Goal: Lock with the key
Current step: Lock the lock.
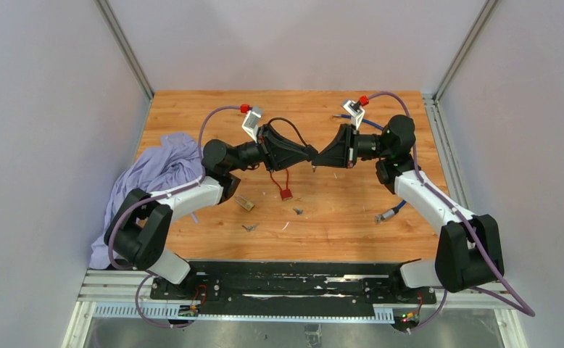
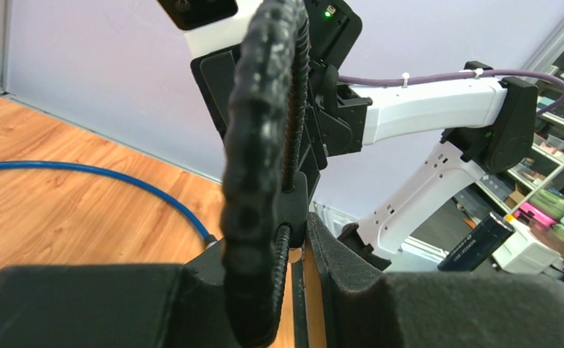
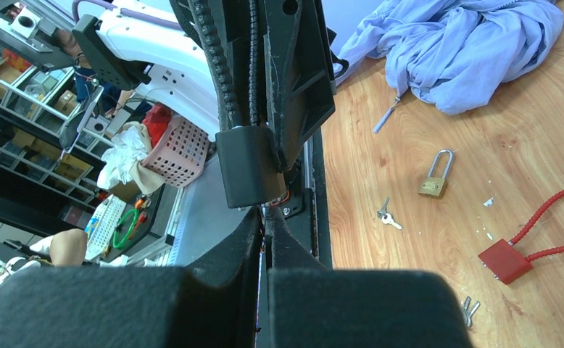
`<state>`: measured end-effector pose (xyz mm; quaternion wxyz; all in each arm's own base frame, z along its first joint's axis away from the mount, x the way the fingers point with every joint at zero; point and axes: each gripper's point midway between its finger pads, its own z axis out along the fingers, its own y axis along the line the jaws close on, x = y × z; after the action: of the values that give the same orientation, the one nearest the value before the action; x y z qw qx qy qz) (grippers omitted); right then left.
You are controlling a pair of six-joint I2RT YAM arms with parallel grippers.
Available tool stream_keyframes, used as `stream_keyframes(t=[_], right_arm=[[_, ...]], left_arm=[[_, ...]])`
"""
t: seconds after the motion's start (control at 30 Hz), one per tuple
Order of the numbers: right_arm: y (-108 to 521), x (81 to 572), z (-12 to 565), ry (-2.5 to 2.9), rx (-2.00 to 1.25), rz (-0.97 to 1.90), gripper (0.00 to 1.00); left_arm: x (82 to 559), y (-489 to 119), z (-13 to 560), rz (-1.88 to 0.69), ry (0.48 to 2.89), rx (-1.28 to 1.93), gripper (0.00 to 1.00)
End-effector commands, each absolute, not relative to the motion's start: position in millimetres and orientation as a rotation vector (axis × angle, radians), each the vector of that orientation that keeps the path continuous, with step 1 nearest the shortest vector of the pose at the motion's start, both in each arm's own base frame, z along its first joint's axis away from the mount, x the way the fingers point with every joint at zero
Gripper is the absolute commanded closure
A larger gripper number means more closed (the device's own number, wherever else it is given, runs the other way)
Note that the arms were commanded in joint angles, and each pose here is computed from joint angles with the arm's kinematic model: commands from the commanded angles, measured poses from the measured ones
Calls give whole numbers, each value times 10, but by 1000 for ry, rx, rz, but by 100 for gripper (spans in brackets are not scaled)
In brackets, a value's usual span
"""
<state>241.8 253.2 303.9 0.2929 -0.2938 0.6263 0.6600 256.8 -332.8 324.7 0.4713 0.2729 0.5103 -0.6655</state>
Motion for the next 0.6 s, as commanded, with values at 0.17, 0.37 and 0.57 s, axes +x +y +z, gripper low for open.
stream_keyframes(t=[0.17,0.37,0.57], right_arm=[[2558,2113,2984,1625,-969,1781,99],[2570,2024,2830,1656,-1036,1774,99],[2561,1914,2873,1635,-1089,1810,99]], left_arm=[[2517,-3223,3516,-1551,1061,693,100],[2555,-3179,3551,-1534,1053,679,100],[2597,-3144,3513,-1488,1045,689,100]])
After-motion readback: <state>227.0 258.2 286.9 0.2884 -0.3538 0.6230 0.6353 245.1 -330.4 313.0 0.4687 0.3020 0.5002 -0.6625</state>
